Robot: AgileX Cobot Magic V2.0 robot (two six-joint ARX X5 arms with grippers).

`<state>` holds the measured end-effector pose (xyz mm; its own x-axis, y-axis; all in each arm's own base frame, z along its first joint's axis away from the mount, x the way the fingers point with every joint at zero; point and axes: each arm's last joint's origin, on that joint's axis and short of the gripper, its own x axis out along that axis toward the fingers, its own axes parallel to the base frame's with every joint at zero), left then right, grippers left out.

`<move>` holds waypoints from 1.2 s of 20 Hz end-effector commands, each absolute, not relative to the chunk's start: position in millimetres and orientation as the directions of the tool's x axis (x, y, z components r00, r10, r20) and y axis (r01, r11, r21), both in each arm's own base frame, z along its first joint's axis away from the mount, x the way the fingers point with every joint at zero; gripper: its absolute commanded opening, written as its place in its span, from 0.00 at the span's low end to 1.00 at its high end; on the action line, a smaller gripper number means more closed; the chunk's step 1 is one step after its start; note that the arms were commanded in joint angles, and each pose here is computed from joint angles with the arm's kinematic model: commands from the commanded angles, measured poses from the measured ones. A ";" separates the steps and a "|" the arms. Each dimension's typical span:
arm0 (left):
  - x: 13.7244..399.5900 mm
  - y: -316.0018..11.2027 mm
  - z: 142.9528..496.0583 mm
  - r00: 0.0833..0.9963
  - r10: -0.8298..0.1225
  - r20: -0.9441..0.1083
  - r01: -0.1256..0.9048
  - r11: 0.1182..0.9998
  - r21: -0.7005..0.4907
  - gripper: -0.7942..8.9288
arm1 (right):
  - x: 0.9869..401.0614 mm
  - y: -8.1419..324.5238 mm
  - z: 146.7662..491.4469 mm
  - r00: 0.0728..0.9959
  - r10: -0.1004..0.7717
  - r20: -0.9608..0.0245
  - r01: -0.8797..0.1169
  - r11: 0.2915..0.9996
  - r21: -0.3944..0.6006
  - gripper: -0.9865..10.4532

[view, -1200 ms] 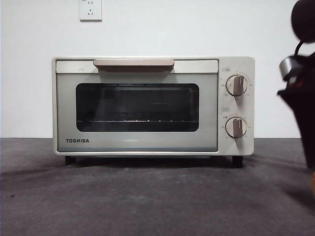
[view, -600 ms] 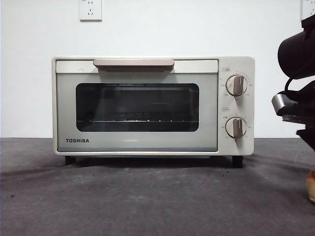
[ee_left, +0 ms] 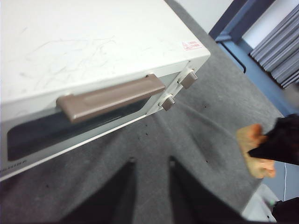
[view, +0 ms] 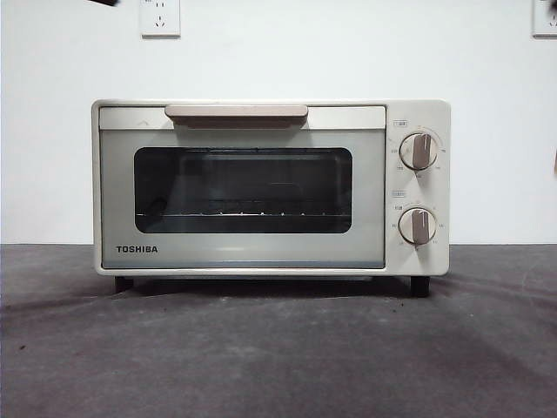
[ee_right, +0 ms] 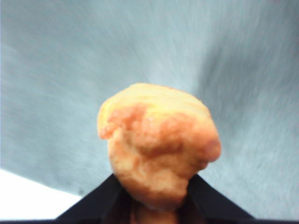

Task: The left arm flap open the oven, the right arm pick bread and place it into oven, the left arm flap close the oven

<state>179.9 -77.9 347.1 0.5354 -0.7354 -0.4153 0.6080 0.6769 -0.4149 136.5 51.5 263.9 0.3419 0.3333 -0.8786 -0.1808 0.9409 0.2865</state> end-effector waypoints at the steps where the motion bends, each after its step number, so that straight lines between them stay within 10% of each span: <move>1: 199.8 -88.5 355.6 0.519 -0.741 -0.426 0.640 0.668 -0.381 0.10 | 119.0 46.4 282.0 0.446 0.376 -0.812 -0.235 0.925 0.300 0.17; 9: 257.6 -130.9 353.5 0.501 -0.659 -0.561 0.711 0.683 -0.167 0.10 | 68.4 29.5 310.3 0.683 0.456 -0.571 -0.317 0.889 0.331 0.17; 24: 282.7 -171.4 315.9 0.480 -0.617 -0.623 0.741 0.666 -0.089 0.10 | 59.7 26.6 312.5 0.706 0.464 -0.535 -0.329 0.884 0.331 0.17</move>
